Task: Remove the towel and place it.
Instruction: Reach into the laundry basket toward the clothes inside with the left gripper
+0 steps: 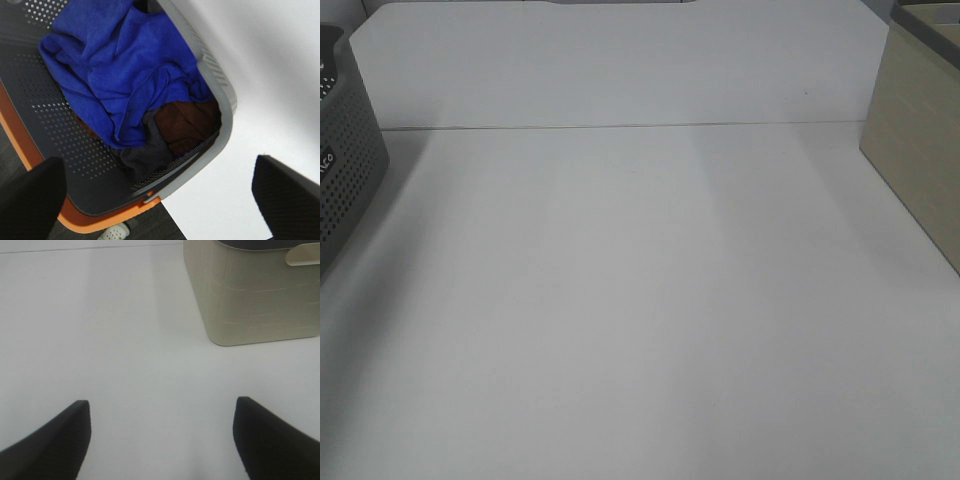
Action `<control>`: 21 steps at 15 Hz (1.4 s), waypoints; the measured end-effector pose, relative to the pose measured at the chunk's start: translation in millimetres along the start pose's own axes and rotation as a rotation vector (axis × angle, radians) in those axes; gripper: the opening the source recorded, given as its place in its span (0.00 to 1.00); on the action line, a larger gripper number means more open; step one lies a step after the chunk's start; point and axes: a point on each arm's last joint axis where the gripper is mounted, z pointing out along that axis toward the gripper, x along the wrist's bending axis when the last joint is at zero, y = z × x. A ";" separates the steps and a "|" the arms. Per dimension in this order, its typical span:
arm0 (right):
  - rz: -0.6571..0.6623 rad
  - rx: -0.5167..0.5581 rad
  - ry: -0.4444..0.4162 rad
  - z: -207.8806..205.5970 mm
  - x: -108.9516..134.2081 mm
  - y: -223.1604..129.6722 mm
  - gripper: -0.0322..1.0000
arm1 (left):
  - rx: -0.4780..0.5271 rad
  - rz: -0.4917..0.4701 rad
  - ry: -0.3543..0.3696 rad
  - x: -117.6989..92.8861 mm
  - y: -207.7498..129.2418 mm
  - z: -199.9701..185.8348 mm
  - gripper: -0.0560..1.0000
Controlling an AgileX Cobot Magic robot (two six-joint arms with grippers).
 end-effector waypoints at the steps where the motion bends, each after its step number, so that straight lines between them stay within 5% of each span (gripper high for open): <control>1: 0.000 0.000 0.000 0.0 0.0 0.0 0.77 | 0.036 -0.010 -0.012 8.6 -0.5 12.9 0.95; 6: 0.000 0.000 0.000 0.0 0.0 0.0 0.77 | 0.124 -0.078 0.004 51.2 -16.1 61.1 0.95; 8: 0.000 0.000 0.000 0.0 0.0 0.0 0.77 | 0.188 -0.005 -0.089 56.9 -14.4 109.2 0.95; 15: 0.000 0.000 0.000 0.0 0.0 0.0 0.77 | 0.302 0.106 -0.126 66.1 -20.9 215.8 0.95; 21: 0.000 0.000 0.000 0.0 0.0 0.0 0.77 | 0.294 0.160 -0.136 66.7 -20.1 229.8 0.65</control>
